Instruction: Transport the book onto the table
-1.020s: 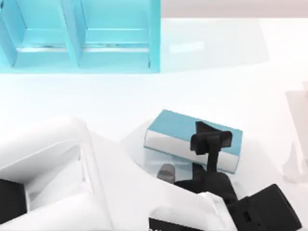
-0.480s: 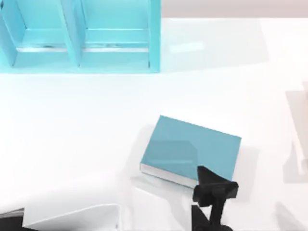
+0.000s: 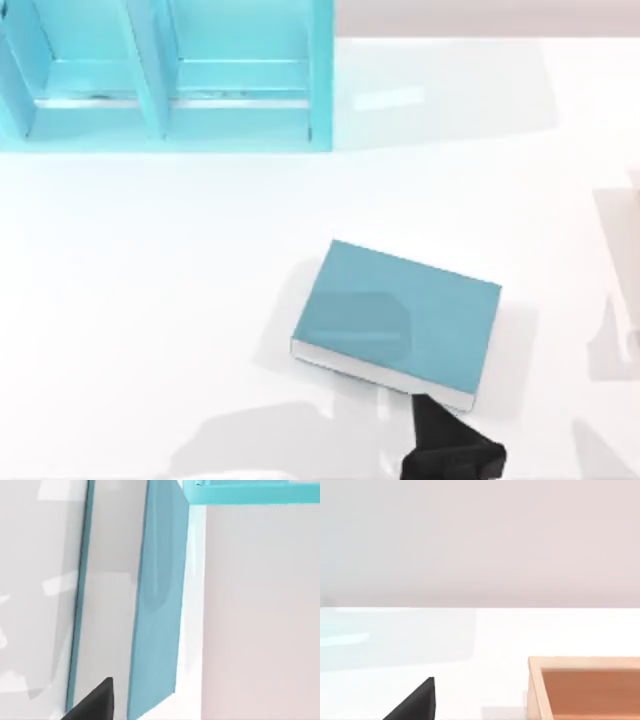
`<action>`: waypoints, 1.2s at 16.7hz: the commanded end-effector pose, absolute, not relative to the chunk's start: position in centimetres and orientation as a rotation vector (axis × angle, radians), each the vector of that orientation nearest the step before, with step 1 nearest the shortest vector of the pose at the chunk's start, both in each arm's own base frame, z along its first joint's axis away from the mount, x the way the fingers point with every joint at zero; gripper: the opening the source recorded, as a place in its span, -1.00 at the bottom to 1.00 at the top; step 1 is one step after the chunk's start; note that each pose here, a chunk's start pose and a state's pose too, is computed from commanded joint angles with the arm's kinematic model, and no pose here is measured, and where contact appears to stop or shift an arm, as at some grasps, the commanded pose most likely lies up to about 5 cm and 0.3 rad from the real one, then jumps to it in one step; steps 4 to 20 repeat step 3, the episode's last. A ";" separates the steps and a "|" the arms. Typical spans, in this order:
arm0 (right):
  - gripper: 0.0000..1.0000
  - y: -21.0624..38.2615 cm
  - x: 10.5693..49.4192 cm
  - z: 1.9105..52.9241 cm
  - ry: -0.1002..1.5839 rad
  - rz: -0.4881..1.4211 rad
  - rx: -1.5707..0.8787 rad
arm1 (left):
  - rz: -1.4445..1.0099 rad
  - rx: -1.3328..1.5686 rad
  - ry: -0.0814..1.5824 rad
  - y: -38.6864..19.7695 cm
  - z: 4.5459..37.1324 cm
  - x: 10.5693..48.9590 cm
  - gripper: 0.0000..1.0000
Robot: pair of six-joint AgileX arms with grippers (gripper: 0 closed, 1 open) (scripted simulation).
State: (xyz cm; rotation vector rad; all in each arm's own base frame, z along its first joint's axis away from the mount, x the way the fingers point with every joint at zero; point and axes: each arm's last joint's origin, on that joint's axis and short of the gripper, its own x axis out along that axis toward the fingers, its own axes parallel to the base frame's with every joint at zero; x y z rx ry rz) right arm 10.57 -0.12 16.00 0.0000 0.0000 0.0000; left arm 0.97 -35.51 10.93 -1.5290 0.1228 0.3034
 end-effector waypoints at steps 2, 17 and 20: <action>1.00 -0.1 10.6 16.0 0.000 0.000 0.000 | 0.298 -1.534 0.122 -35.5 11.1 0.7 1.00; 1.00 -0.1 10.6 16.0 0.000 0.000 0.000 | 0.298 -1.534 0.122 -35.5 11.1 0.7 1.00; 1.00 -0.1 10.6 16.0 0.000 0.000 0.000 | 0.298 -1.534 0.122 -35.5 11.1 0.7 1.00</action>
